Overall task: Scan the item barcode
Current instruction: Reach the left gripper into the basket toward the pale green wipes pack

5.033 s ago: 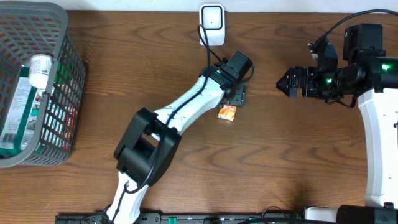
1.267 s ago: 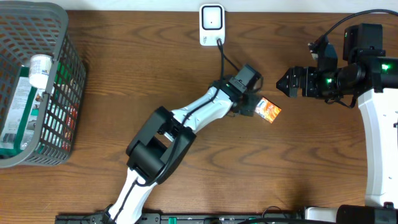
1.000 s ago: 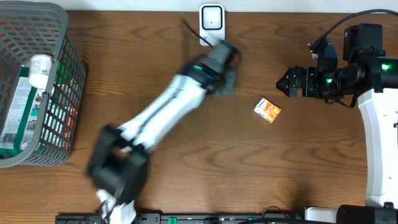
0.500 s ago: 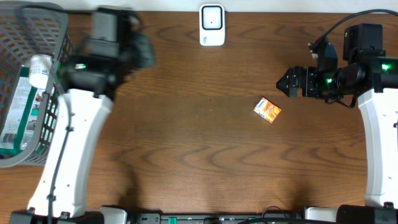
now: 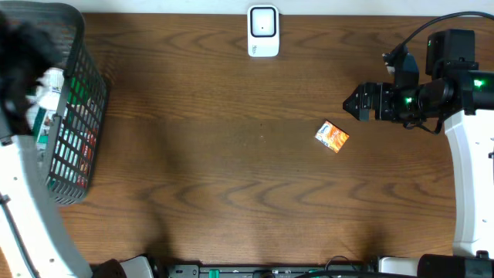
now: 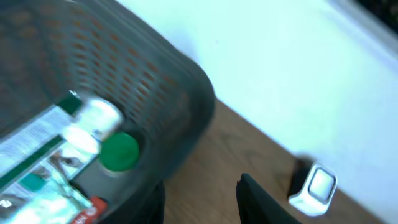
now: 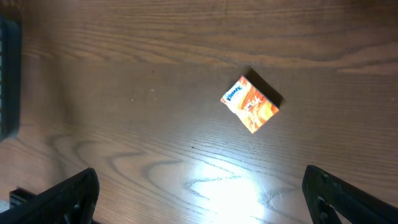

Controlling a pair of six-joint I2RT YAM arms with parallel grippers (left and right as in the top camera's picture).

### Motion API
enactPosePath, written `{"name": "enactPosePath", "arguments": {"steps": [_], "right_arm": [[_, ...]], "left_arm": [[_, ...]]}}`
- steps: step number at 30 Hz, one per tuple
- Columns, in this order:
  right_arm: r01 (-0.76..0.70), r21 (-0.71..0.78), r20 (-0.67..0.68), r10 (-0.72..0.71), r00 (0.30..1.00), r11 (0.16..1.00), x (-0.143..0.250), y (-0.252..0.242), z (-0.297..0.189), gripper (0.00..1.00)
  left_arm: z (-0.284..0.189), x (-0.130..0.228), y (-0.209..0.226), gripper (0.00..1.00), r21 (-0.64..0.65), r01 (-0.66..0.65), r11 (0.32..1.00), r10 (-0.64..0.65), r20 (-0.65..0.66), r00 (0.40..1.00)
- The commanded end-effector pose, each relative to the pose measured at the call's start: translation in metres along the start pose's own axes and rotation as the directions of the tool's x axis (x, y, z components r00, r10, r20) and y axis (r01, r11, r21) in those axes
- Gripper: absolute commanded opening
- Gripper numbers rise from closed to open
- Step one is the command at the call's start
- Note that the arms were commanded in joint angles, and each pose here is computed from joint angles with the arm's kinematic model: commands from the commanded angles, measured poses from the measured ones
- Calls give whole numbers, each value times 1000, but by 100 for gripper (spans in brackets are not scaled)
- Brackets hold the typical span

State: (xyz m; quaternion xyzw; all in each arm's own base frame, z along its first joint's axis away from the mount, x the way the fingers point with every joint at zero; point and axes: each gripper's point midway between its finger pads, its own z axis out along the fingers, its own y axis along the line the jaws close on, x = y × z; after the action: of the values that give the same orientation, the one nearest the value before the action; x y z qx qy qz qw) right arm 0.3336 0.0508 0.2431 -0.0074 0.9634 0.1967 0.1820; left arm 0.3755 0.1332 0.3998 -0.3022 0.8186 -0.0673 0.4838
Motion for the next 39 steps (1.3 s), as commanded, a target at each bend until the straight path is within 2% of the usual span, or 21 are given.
{"name": "enactPosePath", "arguments": {"steps": [1,5,8,11,14,17,22,27,33,39], "right_arm": [[2,-5,16,-2,1000,1000,-4,3,-4,99],[2,-5,16,-2,1000,1000,-4,3,-4,99],[2,-5,16,-2,1000,1000,-4,3,-4,99],[2,-5,16,-2,1000,1000,-4,3,-4,99],[2,-5,16,-2,1000,1000,-4,3,-4,99],[2,-5,16,-2,1000,1000,-4,3,-4,99],[2,-5,16,-2,1000,1000,-4,3,-4,99],[2,-5,16,-2,1000,1000,-4,3,-4,99],[2,-5,16,-2,1000,1000,-4,3,-4,99],[2,-5,16,-2,1000,1000,-4,3,-4,99]], "left_arm": [[-23,-35,8,38,-9,36,999,-36,71,997],[-19,-55,53,39,-150,119,981,-110,64,992],[5,-54,95,48,-260,183,948,-179,41,983],[38,-38,132,57,-341,217,914,-242,-31,970],[62,-14,166,59,-415,238,878,-311,-119,943],[77,10,194,60,-467,204,860,-334,-214,918],[95,47,226,68,-511,142,848,-359,-355,863],[115,71,240,80,-485,41,874,-304,-478,824],[137,99,255,82,-464,-14,886,-286,-569,771],[142,135,262,82,-473,-27,881,-332,-657,677]]}}
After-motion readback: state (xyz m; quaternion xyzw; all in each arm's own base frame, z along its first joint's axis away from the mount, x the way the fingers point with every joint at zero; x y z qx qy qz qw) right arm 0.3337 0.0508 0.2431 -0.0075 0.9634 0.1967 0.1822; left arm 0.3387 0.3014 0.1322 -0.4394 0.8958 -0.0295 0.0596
